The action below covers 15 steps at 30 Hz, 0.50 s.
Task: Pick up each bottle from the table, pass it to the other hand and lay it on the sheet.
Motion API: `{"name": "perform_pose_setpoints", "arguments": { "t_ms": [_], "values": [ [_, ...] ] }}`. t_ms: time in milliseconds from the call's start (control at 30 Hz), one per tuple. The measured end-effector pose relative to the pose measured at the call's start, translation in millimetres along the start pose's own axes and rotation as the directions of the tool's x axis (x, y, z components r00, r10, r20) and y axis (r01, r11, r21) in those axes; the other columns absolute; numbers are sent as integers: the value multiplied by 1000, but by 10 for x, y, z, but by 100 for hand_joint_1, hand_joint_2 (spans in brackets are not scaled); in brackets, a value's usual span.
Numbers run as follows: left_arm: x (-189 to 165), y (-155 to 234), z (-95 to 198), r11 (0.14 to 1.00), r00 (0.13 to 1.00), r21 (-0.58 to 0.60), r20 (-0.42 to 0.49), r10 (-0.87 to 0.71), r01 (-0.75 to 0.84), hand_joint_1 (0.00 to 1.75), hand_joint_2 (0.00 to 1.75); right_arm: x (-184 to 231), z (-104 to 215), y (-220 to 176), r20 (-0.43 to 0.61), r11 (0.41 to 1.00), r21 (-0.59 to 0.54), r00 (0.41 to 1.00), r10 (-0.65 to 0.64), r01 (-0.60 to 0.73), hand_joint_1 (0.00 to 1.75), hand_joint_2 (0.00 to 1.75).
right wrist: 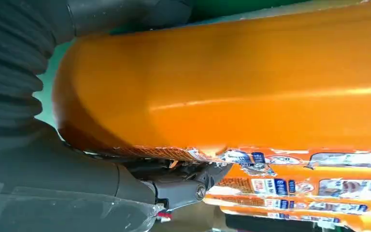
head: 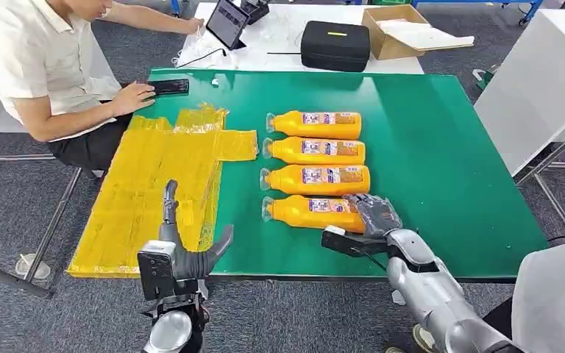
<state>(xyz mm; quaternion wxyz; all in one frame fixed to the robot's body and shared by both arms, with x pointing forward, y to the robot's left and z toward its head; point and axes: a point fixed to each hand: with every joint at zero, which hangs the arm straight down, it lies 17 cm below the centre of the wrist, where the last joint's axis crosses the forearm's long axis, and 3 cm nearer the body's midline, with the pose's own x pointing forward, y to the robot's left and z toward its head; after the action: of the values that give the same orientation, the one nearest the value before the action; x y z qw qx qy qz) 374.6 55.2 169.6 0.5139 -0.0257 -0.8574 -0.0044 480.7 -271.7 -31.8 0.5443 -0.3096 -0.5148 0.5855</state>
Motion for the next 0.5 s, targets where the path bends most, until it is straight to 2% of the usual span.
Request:
{"name": "perform_pose_setpoints", "arguments": {
  "t_ms": [167, 333, 500],
  "values": [
    [0, -9, 7, 1000, 1000, -4, -1, 6, -6, 0, 175, 18, 47, 27, 38, 995, -2, 995, -95, 95, 175, 175],
    [-4, -9, 9, 1000, 1000, -4, -4, 11, -11, 0, 175, 16, 86, 61, 47, 990, -4, 989, -137, 137, 175, 175],
    [-37, -3, 11, 997, 997, 2, -31, 74, -74, 0, 175, 170, 165, 78, 120, 960, -10, 953, -278, 281, 175, 175]
  ]
}}
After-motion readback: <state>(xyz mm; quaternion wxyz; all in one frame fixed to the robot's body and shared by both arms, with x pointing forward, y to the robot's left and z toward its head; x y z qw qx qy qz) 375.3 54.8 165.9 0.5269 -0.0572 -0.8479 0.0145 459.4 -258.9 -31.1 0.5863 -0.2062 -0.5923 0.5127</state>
